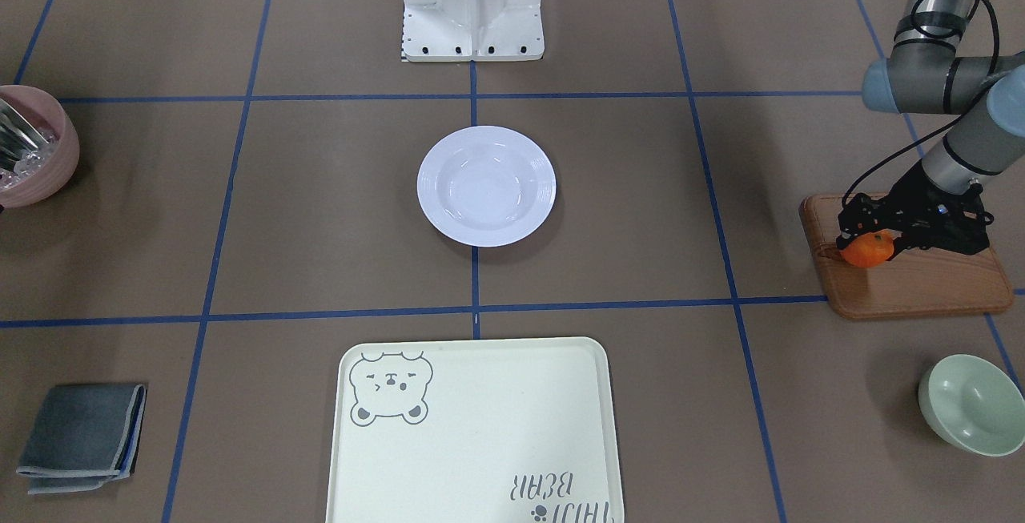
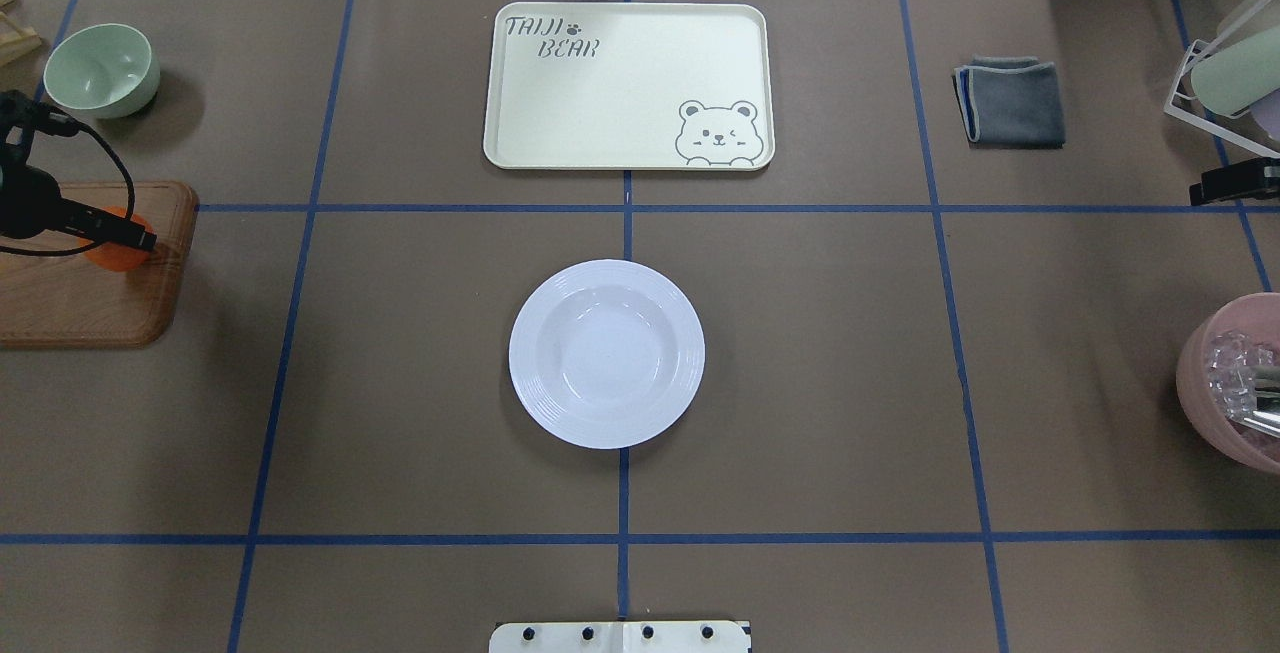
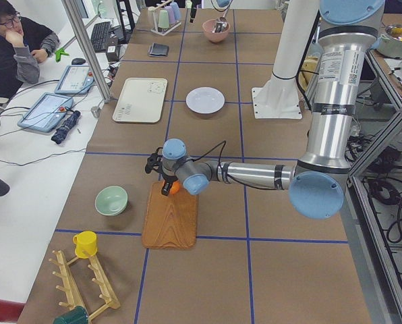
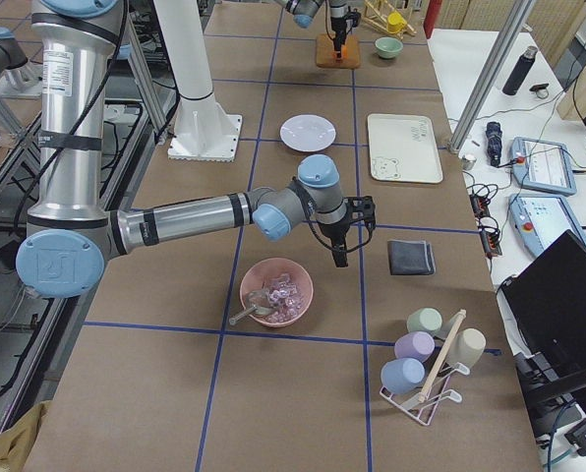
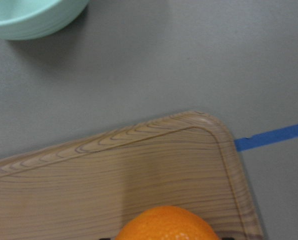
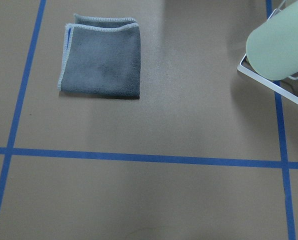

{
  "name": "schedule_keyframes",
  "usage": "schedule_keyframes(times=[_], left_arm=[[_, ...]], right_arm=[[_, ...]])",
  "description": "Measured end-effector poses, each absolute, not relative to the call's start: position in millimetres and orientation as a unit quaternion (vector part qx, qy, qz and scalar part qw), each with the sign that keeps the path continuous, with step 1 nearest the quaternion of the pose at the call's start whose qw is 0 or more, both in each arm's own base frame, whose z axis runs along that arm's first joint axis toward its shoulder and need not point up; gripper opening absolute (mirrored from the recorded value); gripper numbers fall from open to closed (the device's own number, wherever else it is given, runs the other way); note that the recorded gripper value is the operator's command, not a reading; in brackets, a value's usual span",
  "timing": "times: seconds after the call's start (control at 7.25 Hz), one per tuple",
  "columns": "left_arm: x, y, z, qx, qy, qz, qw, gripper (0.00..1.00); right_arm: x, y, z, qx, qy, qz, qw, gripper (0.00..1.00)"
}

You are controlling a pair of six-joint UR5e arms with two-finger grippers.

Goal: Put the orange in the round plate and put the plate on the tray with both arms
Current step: 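Lower the left gripper onto the orange on the wooden board and grasp it, then carry the orange with the left gripper over the plate while the right arm moves in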

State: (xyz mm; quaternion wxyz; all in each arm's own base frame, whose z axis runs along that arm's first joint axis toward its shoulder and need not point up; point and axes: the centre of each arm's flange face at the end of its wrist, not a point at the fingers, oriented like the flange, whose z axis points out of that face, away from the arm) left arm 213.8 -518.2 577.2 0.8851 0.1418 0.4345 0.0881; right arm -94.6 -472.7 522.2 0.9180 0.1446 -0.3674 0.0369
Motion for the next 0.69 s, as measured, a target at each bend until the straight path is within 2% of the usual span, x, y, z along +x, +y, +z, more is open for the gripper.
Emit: schedule_keyframes(times=[0.41,0.69], left_arm=[[233.5,-543.9,455.4,0.129,0.459,0.049,0.878,0.0],[305.3,-547.9,375.5,0.12,0.471,0.01,0.874,0.0]], right_arm=[[-98.8,-475.8,509.7,0.164,-0.381,0.025,0.91,1.0],[-108.7,-479.8,496.7,0.178,-0.391,0.011,0.903,0.99]])
